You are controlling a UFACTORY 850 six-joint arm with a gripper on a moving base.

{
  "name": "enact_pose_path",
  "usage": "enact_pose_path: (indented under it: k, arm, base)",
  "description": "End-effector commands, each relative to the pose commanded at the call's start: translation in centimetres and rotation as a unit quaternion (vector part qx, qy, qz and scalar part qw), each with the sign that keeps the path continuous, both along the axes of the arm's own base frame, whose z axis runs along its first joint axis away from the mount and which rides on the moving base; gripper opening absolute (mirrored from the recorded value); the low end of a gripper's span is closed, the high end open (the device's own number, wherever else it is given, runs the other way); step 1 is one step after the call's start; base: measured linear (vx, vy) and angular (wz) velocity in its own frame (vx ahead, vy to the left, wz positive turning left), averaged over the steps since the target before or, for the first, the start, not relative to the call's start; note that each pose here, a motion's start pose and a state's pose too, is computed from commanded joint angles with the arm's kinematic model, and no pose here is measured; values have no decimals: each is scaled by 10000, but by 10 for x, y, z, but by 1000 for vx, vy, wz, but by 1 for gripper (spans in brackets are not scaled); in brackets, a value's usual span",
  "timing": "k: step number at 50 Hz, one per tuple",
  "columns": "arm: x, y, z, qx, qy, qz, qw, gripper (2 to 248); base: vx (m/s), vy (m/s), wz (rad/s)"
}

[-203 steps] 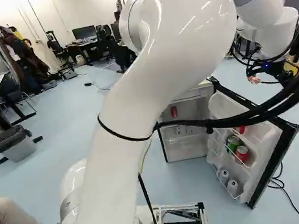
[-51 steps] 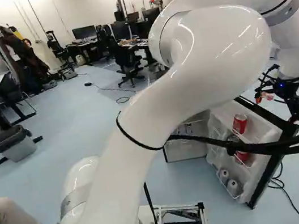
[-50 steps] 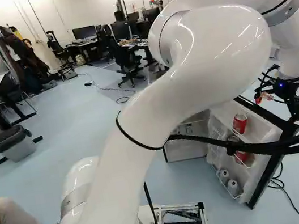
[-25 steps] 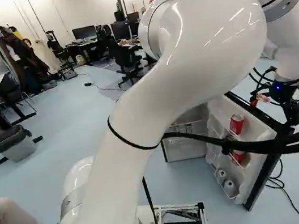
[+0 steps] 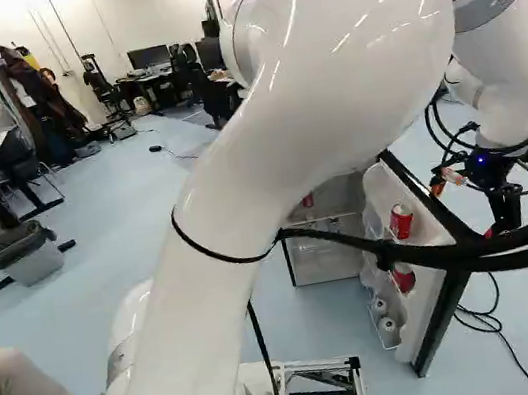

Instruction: Grab a drink from the fridge

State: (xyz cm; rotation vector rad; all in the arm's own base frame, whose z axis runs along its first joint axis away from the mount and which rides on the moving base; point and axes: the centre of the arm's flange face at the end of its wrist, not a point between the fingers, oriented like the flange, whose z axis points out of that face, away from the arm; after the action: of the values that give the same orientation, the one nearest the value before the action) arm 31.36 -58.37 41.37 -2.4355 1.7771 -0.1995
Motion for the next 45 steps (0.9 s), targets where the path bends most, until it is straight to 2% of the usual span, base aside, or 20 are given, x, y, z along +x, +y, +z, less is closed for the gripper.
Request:
enact_pose_path:
  k: [29,45]
  arm:
    - [-12,45,-1,366,163,102,9991,247]
    - [-14,70,-2,493,231,187,9983,247]
  base:
    - [0,0,0]
    - [0,0,0]
